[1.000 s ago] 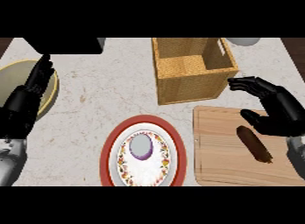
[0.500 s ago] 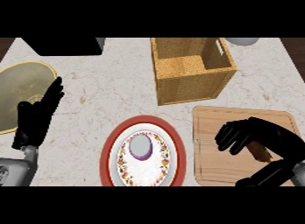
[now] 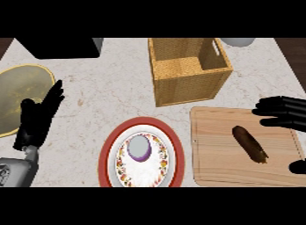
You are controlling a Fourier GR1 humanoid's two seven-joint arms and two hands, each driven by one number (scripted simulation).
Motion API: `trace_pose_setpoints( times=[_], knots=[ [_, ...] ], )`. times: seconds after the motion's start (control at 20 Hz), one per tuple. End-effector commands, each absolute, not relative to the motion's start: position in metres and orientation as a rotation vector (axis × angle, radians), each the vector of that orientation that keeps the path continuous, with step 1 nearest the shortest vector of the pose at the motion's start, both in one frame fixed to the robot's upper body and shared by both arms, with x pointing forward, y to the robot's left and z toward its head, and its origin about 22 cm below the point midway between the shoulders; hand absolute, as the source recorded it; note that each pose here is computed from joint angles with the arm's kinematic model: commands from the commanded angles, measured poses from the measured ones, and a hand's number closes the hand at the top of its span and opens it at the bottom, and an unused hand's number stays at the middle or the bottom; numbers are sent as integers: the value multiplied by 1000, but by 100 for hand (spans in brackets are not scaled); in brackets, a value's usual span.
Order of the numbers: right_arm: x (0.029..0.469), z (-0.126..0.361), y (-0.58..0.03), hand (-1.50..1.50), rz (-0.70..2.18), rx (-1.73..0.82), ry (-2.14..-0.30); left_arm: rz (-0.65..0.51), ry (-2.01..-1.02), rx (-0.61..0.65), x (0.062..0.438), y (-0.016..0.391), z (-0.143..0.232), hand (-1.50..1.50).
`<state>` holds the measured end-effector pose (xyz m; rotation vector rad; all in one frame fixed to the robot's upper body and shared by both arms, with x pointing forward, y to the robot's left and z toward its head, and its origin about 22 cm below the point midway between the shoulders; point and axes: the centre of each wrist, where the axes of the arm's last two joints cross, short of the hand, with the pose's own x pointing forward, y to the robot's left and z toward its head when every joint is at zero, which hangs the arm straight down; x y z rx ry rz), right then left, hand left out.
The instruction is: Pick the sweet potato from the cutting board and place it in the basket
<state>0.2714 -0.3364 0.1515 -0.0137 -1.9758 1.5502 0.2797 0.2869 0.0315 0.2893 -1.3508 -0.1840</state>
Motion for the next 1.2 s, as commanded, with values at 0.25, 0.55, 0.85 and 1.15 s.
trace_pose_setpoints(
  times=[0.25, 0.55, 0.85, 1.15],
  knots=[
    [255, 229, -367, -150, 2074, -159, -1396, -198, -1352, 285, 277, 284, 28, 0],
    [247, 212, -342, -150, 2084, -155, -1316, -207, -1367, 277, 295, 285, 33, 0],
    [249, 189, -358, -150, 2022, -189, -1385, -208, -1355, 254, 285, 287, 20, 0],
    [259, 171, -374, -150, 1937, -258, -1487, -230, -1368, 262, 295, 288, 20, 0]
  ],
)
